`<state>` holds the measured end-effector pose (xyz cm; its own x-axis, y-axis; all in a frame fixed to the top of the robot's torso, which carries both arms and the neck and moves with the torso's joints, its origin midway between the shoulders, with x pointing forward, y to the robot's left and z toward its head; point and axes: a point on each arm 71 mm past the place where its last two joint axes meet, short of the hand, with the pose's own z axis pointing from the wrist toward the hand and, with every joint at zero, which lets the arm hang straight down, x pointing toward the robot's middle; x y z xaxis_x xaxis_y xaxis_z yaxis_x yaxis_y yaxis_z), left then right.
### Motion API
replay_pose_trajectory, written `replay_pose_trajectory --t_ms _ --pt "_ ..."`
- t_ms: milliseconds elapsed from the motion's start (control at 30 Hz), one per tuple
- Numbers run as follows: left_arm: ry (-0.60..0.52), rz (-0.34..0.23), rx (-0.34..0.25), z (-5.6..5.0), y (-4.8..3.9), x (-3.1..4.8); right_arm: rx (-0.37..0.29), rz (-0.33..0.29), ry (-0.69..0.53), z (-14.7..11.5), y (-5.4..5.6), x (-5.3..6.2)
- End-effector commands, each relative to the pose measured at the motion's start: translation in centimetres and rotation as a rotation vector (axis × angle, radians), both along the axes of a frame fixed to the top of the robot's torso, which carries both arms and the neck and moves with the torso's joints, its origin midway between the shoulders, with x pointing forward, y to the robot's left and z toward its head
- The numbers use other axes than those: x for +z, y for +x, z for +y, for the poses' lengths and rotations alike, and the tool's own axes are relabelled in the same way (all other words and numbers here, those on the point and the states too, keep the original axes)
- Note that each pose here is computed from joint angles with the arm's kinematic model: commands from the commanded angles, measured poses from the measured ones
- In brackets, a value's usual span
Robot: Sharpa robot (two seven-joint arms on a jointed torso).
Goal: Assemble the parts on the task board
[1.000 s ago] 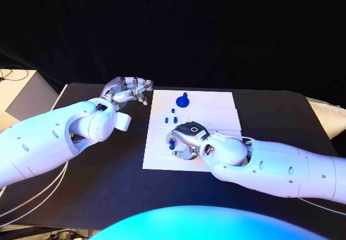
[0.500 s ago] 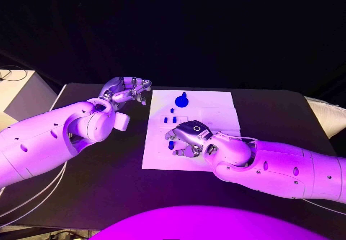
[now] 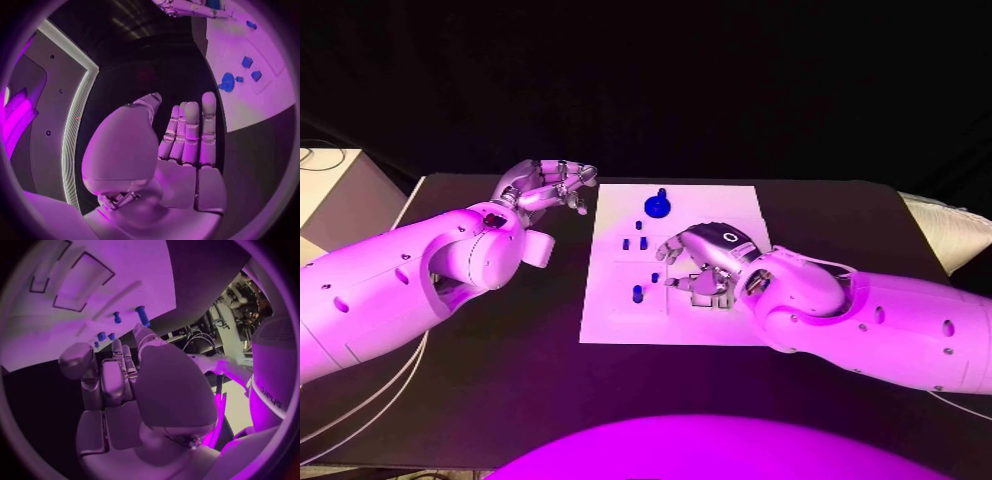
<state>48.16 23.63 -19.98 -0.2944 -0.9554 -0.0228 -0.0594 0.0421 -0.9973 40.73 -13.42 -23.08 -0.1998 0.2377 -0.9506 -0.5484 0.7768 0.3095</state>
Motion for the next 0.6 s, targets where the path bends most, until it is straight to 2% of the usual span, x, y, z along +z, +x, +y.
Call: replay_pose_trajectory --t_ms 33,167,267,433,600 --pt "-0.015 0.001 -0.003 -0.1 -0.05 -0.12 -0.111 0.148 0.133 -2.3 0.8 0.5" --pt "-0.017 0.008 0.0 0.0 -0.23 -0.55 -0.22 0.222 0.174 -6.1 1.5 1.3" --pt "-0.018 0.015 -0.001 0.1 -0.44 -0.89 -0.293 0.279 0.185 -8.5 1.5 1.4" --pt "-0.016 0.025 0.002 0.4 -0.72 -1.39 -0.376 0.343 0.138 -11.1 1.0 1.1" --pt "-0.016 0.035 0.002 0.5 -0.96 -1.79 -0.438 0.361 0.036 -12.5 0.1 0.5"
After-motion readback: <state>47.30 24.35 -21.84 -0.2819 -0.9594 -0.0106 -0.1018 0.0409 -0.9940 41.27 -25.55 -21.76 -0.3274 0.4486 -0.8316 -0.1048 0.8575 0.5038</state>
